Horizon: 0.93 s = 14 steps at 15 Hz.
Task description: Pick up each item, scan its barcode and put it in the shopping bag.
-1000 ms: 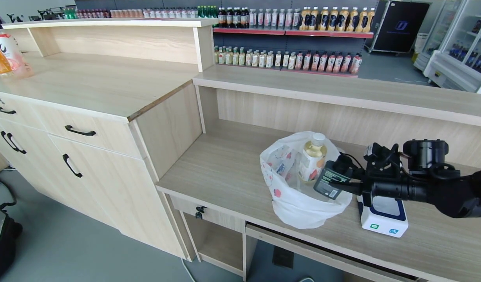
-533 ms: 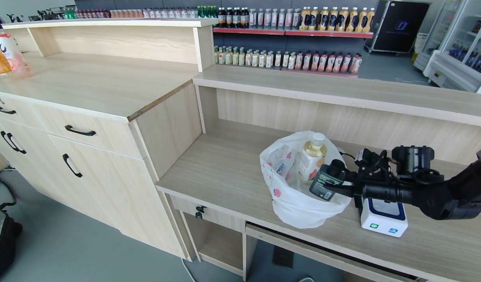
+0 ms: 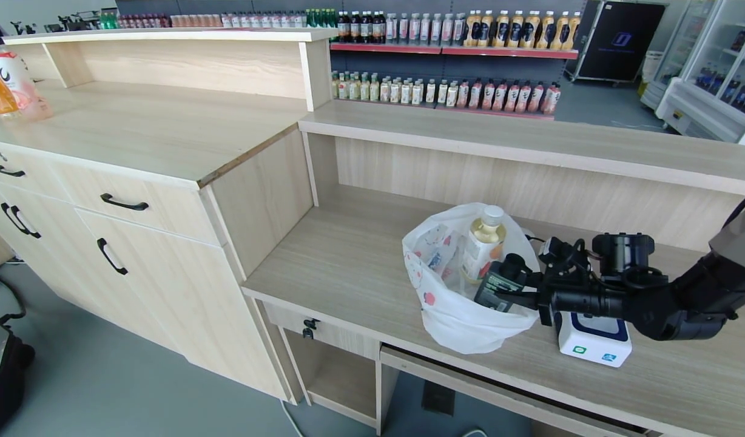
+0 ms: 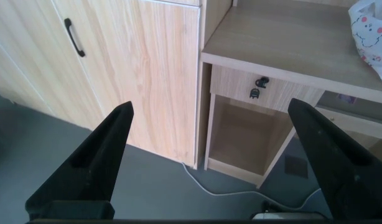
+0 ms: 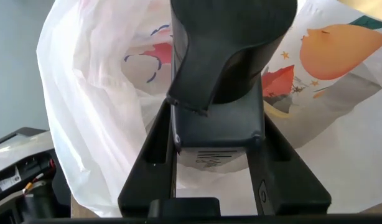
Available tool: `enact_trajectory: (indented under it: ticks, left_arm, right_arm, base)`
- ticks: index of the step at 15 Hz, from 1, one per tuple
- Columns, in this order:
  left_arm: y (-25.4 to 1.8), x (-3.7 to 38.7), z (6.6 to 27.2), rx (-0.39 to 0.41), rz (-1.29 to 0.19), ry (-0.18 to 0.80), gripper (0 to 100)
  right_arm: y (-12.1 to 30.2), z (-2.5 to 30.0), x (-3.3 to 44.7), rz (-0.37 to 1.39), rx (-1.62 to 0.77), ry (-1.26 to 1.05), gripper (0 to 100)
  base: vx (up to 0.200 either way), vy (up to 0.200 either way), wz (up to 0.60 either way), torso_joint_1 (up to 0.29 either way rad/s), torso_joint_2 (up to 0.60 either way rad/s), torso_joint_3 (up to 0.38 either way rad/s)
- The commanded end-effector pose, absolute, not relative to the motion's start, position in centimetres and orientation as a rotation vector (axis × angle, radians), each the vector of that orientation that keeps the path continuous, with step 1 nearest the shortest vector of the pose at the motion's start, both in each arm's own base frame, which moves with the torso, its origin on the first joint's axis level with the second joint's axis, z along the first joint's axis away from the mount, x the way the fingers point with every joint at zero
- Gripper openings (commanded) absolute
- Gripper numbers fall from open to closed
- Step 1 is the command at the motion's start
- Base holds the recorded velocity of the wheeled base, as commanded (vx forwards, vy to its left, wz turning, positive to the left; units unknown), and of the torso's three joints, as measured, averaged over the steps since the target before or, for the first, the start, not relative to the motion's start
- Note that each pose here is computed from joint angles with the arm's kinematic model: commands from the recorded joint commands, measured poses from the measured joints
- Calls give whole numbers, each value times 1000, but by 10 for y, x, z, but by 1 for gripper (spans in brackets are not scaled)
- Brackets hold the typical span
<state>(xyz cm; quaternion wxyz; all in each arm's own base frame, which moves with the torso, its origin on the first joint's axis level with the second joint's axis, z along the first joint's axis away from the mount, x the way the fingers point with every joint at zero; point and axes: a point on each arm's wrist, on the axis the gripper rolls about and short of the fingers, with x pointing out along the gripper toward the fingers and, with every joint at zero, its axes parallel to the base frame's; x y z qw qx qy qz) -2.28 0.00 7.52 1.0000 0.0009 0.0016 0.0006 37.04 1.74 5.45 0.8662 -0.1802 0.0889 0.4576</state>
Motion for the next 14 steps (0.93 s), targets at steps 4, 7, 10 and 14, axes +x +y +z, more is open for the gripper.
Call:
enact_trajectory:
  ticks: [4,7,10,14]
  left_arm:
    - [0,-23,75,2,2,3,100]
    - [0,-23,75,2,2,2,100]
    - [0,-23,75,2,2,3,100]
    - [0,-23,75,2,2,3,100]
  right_arm:
    - [19,52,371,965,-375,192,0]
    - [19,53,371,961,-376,190,0]
    - [19,55,371,960,-367,190,100]
    - [19,69,368,950,-366,166,100]
  base:
    - [0,0,0,0,0,0]
    - [0,0,0,0,0,0]
    - [0,0,0,0,0,0]
    - [0,0,0,0,0,0]
